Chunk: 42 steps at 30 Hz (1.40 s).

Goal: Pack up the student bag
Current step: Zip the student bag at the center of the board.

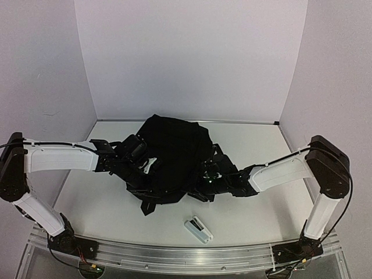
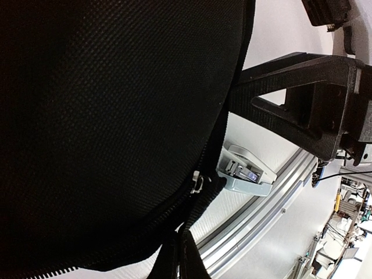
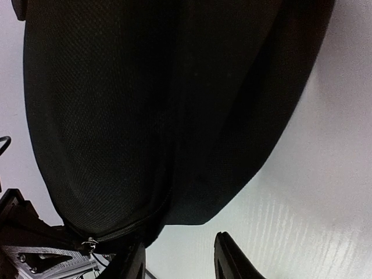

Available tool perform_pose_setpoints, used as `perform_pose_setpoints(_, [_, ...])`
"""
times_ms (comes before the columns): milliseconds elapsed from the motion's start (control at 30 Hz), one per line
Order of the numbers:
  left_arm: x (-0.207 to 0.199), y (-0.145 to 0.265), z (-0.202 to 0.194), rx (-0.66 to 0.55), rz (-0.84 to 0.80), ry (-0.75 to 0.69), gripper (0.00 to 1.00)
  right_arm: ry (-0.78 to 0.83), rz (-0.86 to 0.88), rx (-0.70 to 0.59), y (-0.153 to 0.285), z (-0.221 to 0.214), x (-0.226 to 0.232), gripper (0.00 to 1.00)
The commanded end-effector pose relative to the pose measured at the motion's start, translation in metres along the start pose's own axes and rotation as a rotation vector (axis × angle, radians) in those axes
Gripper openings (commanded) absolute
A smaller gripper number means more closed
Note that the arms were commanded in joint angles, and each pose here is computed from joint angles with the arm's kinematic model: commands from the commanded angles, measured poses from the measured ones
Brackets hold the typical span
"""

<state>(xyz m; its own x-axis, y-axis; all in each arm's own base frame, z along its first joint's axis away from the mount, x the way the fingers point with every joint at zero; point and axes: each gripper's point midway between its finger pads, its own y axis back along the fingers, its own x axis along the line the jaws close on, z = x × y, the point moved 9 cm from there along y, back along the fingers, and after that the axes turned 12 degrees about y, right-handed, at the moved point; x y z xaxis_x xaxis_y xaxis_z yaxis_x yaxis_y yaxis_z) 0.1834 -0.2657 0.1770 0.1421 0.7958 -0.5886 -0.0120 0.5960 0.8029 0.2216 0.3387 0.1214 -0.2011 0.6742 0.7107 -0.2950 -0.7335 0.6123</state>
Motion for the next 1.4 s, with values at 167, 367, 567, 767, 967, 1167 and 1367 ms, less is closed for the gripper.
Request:
perform_pose_setpoints(167, [-0.012,0.021,0.004,-0.059,-0.002,-0.037,0.0,-0.017,0.084,-0.087,-0.013,0.02,0.024,0.27])
perform_pose_setpoints(367, [-0.011,0.026,0.004,-0.071,0.032,-0.029,0.0,-0.035,0.077,-0.126,-0.012,0.025,0.023,0.0])
perform_pose_setpoints(567, [-0.002,0.032,0.008,-0.095,0.068,0.02,0.0,-0.063,0.042,-0.186,0.0,0.033,0.011,0.0])
perform_pose_setpoints(767, [0.007,0.038,0.013,-0.11,0.067,0.067,0.0,-0.08,0.009,-0.252,0.021,0.049,-0.006,0.0])
perform_pose_setpoints(967, [0.011,0.045,0.018,-0.122,0.051,0.08,0.0,-0.103,-0.027,-0.291,0.038,0.057,-0.026,0.0])
perform_pose_setpoints(1167, [0.017,0.054,0.024,-0.143,0.042,0.095,0.0,-0.118,-0.065,-0.327,0.054,0.063,-0.043,0.0])
perform_pose_setpoints(1367, [0.017,0.058,0.028,-0.141,0.029,0.087,0.0,-0.117,-0.102,-0.363,0.069,0.071,-0.05,0.0])
